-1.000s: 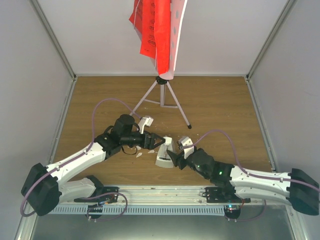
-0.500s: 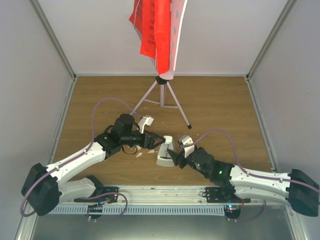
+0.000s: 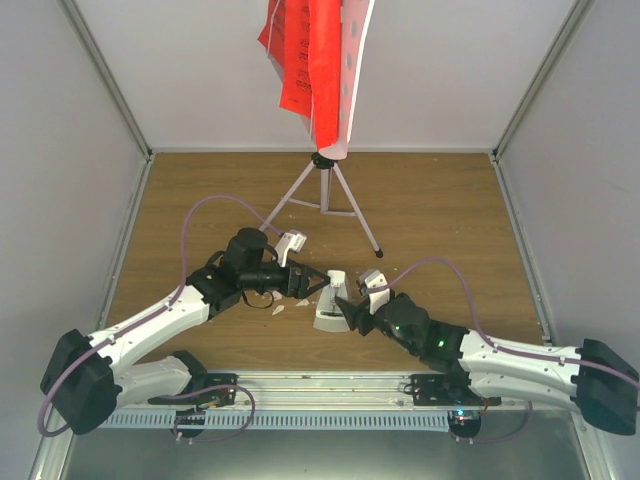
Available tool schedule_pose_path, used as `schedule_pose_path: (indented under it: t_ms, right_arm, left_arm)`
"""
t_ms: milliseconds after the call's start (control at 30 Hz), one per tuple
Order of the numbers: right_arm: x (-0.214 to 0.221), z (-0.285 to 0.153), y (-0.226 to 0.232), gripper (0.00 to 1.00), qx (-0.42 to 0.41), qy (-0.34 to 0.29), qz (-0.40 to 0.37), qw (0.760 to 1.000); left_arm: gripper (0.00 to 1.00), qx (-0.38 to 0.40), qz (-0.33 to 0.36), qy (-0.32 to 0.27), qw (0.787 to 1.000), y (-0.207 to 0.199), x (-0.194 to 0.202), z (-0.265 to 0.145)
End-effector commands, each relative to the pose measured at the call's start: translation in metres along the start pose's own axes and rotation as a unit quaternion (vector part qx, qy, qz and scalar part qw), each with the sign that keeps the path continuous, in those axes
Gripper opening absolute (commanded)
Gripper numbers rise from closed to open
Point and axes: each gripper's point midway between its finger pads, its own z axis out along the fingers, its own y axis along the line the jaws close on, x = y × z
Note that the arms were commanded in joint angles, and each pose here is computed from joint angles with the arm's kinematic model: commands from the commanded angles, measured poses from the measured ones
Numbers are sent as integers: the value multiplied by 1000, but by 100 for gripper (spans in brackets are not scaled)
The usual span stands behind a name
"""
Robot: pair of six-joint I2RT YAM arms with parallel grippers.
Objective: Pack up the instrument practice props
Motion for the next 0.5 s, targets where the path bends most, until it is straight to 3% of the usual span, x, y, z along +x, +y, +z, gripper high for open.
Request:
schedule_pose_path:
  t_ms: [0,467]
  right_arm:
    - [-6,2,-5,70,11,-11,12,1000]
    - [-7,6,-5,73,12,-7,11,1000]
  left_arm:
    - [75,10,24,-15,1000,-9,-7,-3]
    - [75,8,28,-17,999,-9,-6,-5]
